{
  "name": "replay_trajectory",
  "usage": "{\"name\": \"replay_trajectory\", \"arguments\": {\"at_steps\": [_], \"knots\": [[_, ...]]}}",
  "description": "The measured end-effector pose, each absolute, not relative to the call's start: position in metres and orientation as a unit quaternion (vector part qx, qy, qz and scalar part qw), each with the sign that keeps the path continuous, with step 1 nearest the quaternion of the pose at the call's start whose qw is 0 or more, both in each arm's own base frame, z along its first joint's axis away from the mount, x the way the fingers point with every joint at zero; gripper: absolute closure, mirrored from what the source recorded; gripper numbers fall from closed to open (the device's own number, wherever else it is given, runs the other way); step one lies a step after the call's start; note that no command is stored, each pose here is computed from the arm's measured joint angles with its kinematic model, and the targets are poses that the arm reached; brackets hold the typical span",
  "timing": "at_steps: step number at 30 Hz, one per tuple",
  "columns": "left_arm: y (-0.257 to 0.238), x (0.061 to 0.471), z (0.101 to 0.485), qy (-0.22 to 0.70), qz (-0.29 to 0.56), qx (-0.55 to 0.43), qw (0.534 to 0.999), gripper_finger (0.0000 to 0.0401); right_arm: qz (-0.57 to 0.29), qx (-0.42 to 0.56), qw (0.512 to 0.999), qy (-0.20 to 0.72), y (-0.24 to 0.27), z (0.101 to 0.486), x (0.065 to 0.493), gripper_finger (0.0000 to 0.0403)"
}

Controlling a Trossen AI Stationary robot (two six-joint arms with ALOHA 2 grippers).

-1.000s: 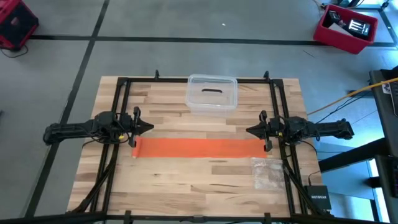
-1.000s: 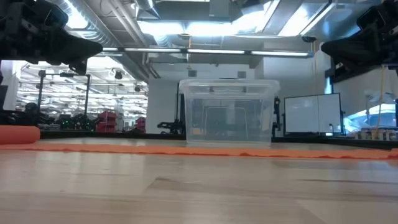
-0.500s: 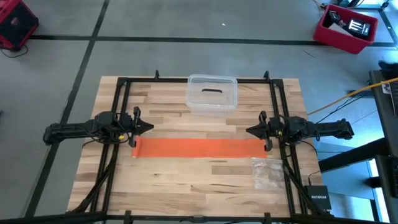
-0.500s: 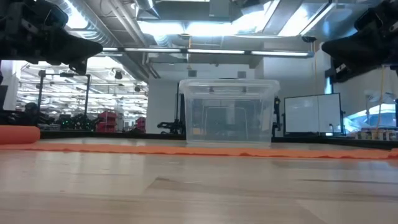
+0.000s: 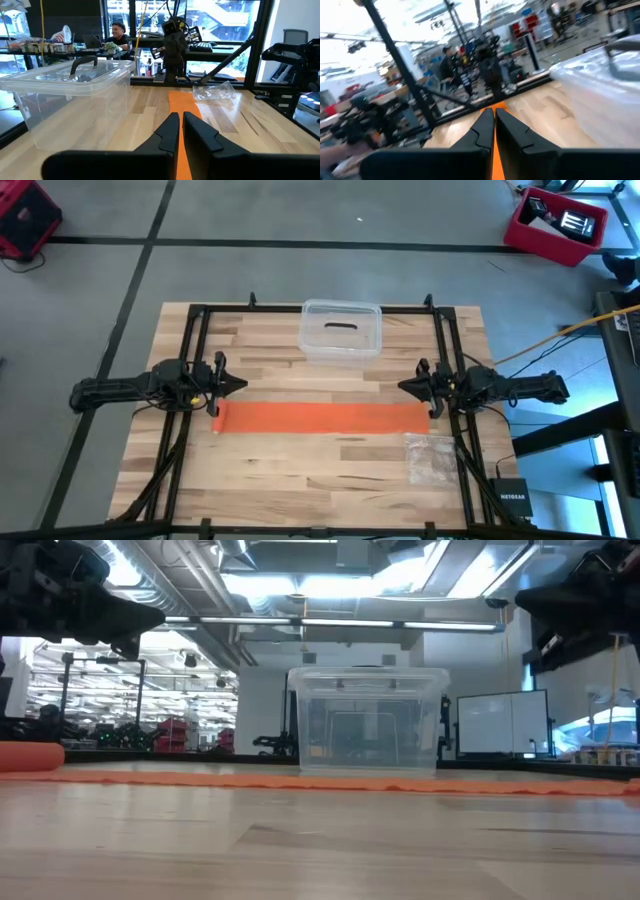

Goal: Roll bandage
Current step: Roll the orange bandage

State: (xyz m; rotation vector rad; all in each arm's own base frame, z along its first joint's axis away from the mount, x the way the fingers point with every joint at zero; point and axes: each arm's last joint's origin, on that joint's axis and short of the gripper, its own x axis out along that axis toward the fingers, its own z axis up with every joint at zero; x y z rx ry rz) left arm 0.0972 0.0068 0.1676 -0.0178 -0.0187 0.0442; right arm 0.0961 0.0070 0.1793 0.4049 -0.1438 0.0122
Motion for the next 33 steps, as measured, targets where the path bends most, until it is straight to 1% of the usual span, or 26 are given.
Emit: {"name": "replay_trajectory", "arguments": {"at_steps": [5,7,10,12,16,19,22,26,30,33], "knots": [[0.007,0.097,0.17,-0.024,0.021,-0.011,0.999,0.0384,-0.034,0.207,0.971,-0.11,0.004,0.186,0.097,0.0384],[0.007,0.097,0.174,-0.045,0.019,-0.048,0.998,0.0384,-0.045,0.204,0.972,-0.111,0.004,0.186,0.1,0.0384],[0.007,0.097,0.177,-0.062,0.015,-0.121,0.991,0.0384,-0.058,0.182,0.975,-0.111,0.004,0.188,0.107,0.0384],[0.007,0.096,0.18,-0.079,0.012,-0.147,0.986,0.0384,-0.072,0.159,0.98,-0.091,0.005,0.188,0.114,0.0384],[0.007,0.095,0.184,-0.096,0.007,-0.175,0.98,0.0384,-0.076,0.095,0.99,-0.069,0.007,0.211,0.137,0.0384],[0.007,0.094,0.189,-0.102,0.006,-0.175,0.979,0.0385,-0.067,0.04,0.997,-0.017,0.011,0.222,0.166,0.0384],[0.007,0.092,0.196,-0.097,0.009,-0.174,0.98,0.0397,-0.046,0.001,0.998,0.031,0.017,0.231,0.204,0.0384],[0.007,0.083,0.226,-0.089,0.026,-0.174,0.98,0.0397,-0.019,-0.035,0.995,0.086,0.025,0.229,0.263,0.0384],[0.006,0.076,0.251,-0.03,0.037,-0.152,0.987,0.04,0.007,-0.042,0.993,0.109,0.033,0.224,0.321,0.0384],[0.006,0.077,0.263,0.01,0.043,-0.146,0.988,0.04,0.024,-0.042,0.99,0.13,0.038,0.209,0.363,0.0384]]}}
